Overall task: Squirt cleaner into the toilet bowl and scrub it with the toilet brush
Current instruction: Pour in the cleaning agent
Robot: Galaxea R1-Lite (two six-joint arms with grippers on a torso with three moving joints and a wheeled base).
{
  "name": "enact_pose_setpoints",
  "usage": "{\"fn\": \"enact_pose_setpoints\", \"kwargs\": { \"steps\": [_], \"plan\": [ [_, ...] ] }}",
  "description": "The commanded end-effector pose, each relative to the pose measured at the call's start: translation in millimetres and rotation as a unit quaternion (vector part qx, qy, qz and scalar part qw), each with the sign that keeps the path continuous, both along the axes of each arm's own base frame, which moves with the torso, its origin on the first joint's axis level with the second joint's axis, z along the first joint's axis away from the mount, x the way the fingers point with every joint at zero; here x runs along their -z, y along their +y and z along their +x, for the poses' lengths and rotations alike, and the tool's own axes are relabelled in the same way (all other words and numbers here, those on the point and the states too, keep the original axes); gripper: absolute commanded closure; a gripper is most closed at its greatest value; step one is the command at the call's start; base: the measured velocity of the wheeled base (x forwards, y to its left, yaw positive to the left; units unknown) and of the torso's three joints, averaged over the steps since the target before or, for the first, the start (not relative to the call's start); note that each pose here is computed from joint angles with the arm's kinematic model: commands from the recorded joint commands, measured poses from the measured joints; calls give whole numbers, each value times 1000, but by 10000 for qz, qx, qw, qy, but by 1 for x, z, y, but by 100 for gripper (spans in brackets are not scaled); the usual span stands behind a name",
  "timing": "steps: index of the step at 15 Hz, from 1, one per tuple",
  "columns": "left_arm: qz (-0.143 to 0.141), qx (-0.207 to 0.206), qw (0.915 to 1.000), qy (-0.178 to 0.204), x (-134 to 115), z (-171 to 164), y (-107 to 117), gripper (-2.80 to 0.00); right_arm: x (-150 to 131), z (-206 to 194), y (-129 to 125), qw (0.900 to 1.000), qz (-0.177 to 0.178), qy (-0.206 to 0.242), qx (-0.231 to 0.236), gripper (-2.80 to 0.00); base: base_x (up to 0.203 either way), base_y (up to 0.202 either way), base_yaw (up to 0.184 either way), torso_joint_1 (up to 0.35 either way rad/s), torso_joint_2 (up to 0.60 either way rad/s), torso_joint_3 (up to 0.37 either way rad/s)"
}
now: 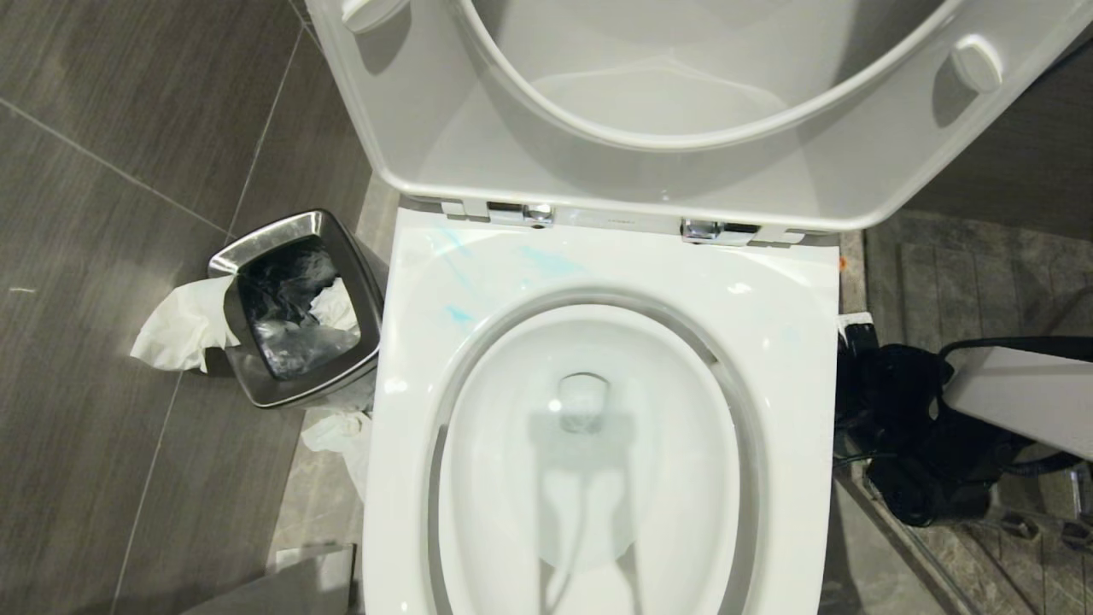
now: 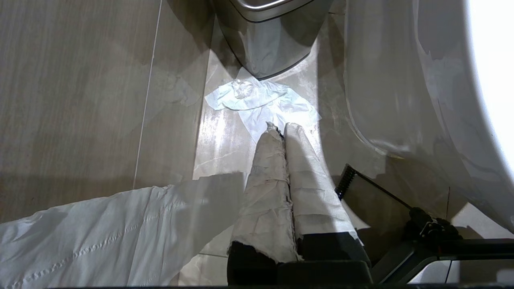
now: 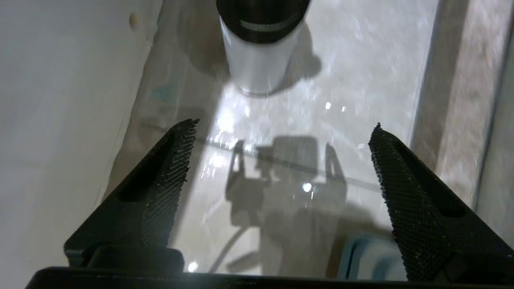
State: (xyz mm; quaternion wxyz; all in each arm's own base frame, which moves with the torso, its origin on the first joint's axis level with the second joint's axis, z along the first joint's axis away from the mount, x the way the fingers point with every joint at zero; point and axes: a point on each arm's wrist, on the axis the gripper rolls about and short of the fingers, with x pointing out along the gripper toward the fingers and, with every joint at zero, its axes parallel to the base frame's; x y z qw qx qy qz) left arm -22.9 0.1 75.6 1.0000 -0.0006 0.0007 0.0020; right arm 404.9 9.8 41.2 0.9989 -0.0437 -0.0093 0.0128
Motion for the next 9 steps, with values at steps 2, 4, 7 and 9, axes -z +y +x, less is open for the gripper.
{"fn": "enact_pose_setpoints", "kwargs": {
  "steps": [2,4,7,9],
  "plan": [
    [-1,-3,10000,8,0,0,0,0,8,22,2,9996,-140,-248,-43,-280,0,0,0,0,0,0],
    [-1,-3,10000,8,0,0,0,0,10,30,2,9991,-158,-364,-149,-280,0,0,0,0,0,0],
    [-1,-3,10000,8,0,0,0,0,7,44,3,9977,-160,-632,-209,-280,0,0,0,0,0,0],
    [-1,-3,10000,8,0,0,0,0,3,51,3,9964,-198,-798,-215,-280,0,0,0,0,0,0]
  ]
}}
